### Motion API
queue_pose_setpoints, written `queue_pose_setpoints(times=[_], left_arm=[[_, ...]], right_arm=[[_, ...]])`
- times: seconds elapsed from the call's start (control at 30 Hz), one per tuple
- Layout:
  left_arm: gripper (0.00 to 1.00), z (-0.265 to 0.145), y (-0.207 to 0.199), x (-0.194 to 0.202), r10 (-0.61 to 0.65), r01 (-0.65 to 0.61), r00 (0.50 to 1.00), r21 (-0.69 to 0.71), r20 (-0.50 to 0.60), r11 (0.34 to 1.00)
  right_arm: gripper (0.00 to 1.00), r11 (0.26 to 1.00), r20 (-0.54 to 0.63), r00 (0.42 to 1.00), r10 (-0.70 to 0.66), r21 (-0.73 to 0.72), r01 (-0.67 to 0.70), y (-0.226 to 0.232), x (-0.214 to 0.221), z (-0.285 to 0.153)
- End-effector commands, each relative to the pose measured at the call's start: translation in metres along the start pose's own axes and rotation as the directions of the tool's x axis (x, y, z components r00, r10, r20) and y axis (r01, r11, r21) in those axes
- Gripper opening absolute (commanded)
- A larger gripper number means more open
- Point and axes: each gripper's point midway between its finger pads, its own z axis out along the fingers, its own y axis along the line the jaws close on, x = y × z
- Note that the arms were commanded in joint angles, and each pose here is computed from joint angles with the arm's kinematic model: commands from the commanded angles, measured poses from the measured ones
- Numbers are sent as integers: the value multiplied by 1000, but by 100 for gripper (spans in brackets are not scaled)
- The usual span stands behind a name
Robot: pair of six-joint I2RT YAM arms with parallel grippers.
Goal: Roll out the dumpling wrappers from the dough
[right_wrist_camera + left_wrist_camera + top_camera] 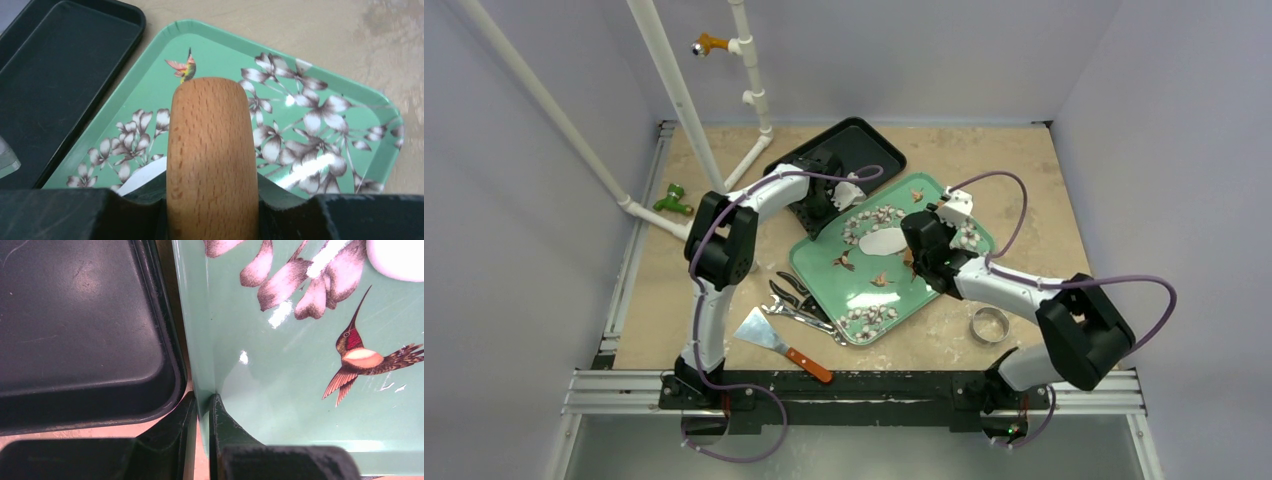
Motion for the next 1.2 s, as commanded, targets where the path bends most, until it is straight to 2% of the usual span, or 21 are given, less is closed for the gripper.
queue_pose_setpoints(times=[0.0,0.1,0.2,0.4,0.5,0.7,0.87,1.0,1.17], left_arm=[[0,10,17,37,46,-53,990,-51,-133,997],[0,10,17,37,46,-53,990,-51,-134,997],[0,10,17,36,47,-54,990,-51,-131,997],[0,11,17,35,44,-51,990,-49,-132,997],[0,10,17,34,45,-51,991,-49,-128,997],[0,10,17,34,46,-52,991,-48,-126,997],[0,10,17,34,48,-54,991,-45,-125,998],[0,10,17,33,47,-53,991,-44,-122,998],[0,10,17,33,48,-54,992,-44,-118,998]], right_arm=[[0,958,-180,955,-234,126,259,-68,55,-11],[0,959,-183,955,-234,118,258,-67,56,-12],[0,968,-141,961,-237,45,245,-50,39,-13],[0,967,88,980,-179,-165,192,22,-64,-32],[0,941,140,979,-149,-284,184,56,-88,-40],[0,914,95,984,-150,-367,175,86,-63,-24],[0,919,19,985,-169,-359,164,86,-37,-2],[0,943,-22,980,-198,-277,184,62,-15,13],[0,975,-67,975,-210,-94,203,11,6,16]])
